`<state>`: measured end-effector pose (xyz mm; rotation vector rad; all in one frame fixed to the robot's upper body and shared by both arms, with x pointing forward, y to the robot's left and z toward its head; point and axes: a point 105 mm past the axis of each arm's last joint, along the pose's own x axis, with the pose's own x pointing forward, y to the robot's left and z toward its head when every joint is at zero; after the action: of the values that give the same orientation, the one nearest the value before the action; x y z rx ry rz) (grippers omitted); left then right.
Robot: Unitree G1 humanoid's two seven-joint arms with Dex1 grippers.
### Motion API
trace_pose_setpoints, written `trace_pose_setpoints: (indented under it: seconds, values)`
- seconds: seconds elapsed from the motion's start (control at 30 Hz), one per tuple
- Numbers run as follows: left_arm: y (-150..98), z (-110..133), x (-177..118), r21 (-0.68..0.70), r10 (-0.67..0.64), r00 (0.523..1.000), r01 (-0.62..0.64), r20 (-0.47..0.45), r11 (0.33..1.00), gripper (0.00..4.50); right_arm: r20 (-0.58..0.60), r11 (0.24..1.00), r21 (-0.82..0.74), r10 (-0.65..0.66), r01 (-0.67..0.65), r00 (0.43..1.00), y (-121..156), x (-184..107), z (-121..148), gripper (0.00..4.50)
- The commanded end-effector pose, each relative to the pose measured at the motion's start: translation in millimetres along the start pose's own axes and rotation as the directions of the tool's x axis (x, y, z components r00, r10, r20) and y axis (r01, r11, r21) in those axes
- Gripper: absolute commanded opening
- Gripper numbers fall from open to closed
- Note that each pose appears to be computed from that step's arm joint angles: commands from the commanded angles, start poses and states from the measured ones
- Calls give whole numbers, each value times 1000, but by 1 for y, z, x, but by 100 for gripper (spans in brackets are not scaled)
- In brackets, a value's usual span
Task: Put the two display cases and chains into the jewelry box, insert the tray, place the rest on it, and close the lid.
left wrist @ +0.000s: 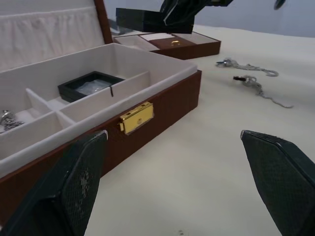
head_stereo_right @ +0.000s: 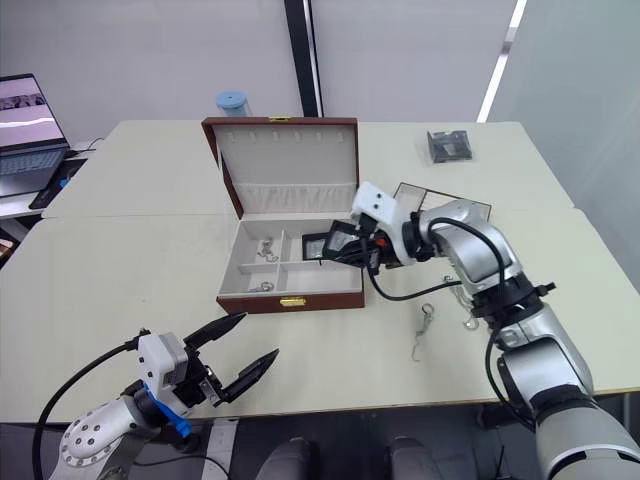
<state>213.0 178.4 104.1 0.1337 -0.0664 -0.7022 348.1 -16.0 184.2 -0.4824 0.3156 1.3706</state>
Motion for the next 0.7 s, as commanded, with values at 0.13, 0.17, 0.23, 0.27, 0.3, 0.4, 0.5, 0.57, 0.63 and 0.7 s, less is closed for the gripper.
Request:
trace_pose_setpoints:
  seconds: [0.13, 0.17, 0.23, 0.27, 0.3, 0.4, 0.5, 0.57, 0.63, 0.7]
  values:
    - [-5, 8, -10, 27, 88, 996, -88, -1, 996, 450, -18, 995, -68, 76, -77, 997, 2, 20, 12, 1]
    - [-6, 8, -11, 25, 97, 995, -97, -2, 995, 450, -26, 993, -68, 91, -93, 996, 3, 23, 11, 1]
    - [-9, 10, -12, 26, 116, 993, -116, 3, 993, 450, -45, 990, -63, 120, -123, 992, 4, 27, 8, 1]
    - [-10, 10, -12, 27, 123, 992, -123, 5, 992, 450, -53, 989, -61, 132, -135, 990, 4, 30, 7, 1]
    - [-11, 10, -12, 26, 128, 992, -128, 5, 991, 450, -57, 988, -59, 140, -143, 989, 4, 31, 6, 1]
    - [-15, 11, -13, 19, 142, 990, -142, 5, 990, 450, -63, 986, -49, 159, -162, 985, 3, 36, 4, 1]
    - [-17, 12, -14, 16, 157, 988, -157, 2, 987, 450, -72, 981, -40, 185, -188, 980, 4, 39, 3, 1]
    - [-18, 12, -15, 15, 162, 987, -162, 1, 987, 450, -81, 980, -38, 194, -197, 978, 4, 41, 1, 1]
    - [-19, 12, -15, 15, 164, 986, -164, 0, 986, 450, -86, 978, -32, 201, -205, 976, 4, 42, 0, 1]
    - [-18, 13, -14, 16, 169, 986, -169, 2, 986, 450, -91, 981, -26, 189, -192, 978, 2, 44, -2, 1]
